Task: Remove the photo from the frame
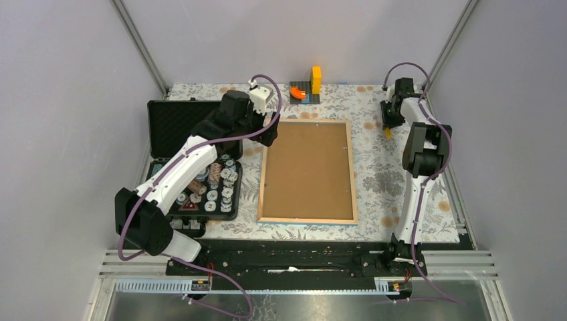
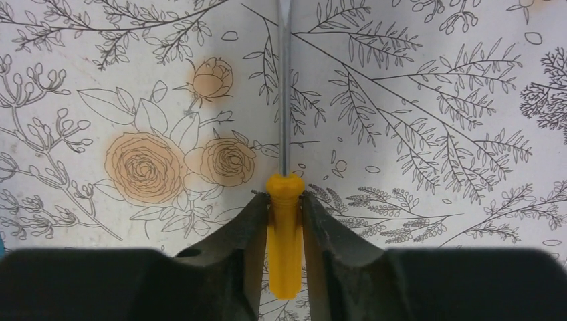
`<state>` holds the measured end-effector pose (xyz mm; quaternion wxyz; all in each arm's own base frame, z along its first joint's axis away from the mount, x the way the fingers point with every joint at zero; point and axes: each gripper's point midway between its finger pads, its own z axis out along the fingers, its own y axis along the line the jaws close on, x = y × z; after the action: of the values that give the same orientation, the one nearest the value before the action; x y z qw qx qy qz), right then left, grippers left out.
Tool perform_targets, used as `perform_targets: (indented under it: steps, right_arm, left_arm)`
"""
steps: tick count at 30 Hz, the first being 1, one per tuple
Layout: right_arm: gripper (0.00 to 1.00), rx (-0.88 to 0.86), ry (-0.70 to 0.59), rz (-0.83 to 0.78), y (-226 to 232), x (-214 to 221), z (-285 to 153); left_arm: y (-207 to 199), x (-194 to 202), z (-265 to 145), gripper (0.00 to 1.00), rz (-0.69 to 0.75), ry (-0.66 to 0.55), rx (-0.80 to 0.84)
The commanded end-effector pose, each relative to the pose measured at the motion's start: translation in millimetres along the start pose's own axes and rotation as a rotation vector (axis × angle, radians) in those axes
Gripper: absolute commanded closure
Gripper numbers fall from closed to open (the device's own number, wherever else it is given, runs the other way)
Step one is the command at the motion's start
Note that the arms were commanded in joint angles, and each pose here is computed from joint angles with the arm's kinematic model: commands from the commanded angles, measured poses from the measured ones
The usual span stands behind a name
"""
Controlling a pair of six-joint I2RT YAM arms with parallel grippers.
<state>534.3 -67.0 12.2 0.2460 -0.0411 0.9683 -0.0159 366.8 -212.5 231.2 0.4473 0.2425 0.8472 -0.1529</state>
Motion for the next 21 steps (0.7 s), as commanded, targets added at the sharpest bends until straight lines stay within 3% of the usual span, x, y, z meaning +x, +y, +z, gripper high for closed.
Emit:
perform_targets:
  steps: [1, 5, 10, 14, 21]
  right_arm:
    - [0.77, -0.017, 0.03, -0.003, 1, 10, -21]
    - [1.0, -0.148, -0.013, -0.024, 27, 5, -74]
    - [1.0, -0.375, -0.041, -0.039, 71, 10, -147]
    - [1.0, -0.64, 0.015, -0.063, 128, 44, -208]
    - [1.0, -0.922, 0.134, -0.233, 230, 122, -275]
  left_arm:
    - [-4, -29, -11, 0.01, 0.003, -0.083, 0.017]
    - [-11, -28, -19, 0.01, 0.02, -0.095, 0.058]
    - [-23, -19, -23, 0.01, 0.088, -0.077, 0.135]
    - [-38, -14, -34, 0.01, 0.159, -0.081, 0.217]
    - [-86, 9, -59, 0.01, 0.487, -0.073, 0.396]
